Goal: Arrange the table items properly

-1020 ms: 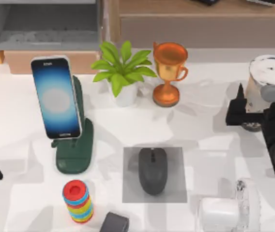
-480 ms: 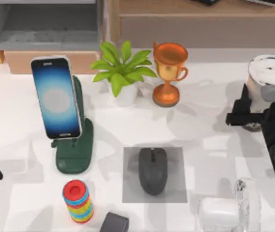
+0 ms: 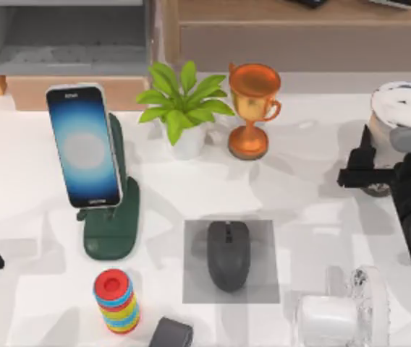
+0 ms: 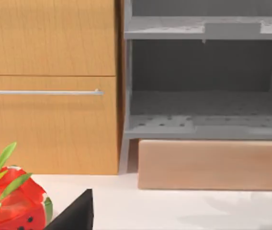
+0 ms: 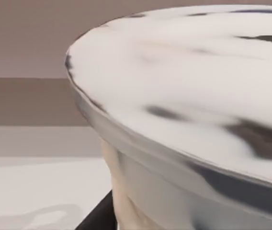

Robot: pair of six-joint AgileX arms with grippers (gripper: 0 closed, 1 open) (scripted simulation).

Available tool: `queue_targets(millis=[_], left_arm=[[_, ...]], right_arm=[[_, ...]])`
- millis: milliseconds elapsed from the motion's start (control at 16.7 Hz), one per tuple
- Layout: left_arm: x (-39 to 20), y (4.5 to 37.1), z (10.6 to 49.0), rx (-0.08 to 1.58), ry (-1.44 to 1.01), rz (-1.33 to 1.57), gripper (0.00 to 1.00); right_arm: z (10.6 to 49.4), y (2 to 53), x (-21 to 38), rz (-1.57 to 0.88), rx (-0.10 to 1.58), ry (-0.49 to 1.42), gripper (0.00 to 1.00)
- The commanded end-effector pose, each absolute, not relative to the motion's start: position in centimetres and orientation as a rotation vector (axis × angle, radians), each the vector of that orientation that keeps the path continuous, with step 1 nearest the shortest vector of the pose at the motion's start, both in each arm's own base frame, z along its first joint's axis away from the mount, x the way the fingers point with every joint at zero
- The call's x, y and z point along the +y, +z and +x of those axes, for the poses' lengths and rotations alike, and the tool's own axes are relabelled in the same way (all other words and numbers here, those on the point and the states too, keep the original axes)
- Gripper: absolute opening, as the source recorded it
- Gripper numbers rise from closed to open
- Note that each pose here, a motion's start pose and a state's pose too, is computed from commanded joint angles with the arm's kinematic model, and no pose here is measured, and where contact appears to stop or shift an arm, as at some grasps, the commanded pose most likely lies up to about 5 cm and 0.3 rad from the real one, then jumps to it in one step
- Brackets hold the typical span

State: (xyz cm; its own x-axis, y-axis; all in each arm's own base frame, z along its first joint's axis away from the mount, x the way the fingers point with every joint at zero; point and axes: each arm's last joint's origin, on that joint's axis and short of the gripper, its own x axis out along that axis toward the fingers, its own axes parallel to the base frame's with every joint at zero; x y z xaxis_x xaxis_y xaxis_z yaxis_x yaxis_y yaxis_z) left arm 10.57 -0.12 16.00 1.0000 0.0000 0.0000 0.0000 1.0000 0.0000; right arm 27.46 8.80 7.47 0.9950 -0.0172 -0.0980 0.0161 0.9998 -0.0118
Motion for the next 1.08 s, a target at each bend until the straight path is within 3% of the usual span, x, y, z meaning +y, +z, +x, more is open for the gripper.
queue_targets(millis=[1080], left_arm=[[-0.1,16.0,10.6,0.0,0.0,0.0,1.0]], right_arm=[[28.3,9.6,8.7,0.014,0.044,-0.019,0.0]])
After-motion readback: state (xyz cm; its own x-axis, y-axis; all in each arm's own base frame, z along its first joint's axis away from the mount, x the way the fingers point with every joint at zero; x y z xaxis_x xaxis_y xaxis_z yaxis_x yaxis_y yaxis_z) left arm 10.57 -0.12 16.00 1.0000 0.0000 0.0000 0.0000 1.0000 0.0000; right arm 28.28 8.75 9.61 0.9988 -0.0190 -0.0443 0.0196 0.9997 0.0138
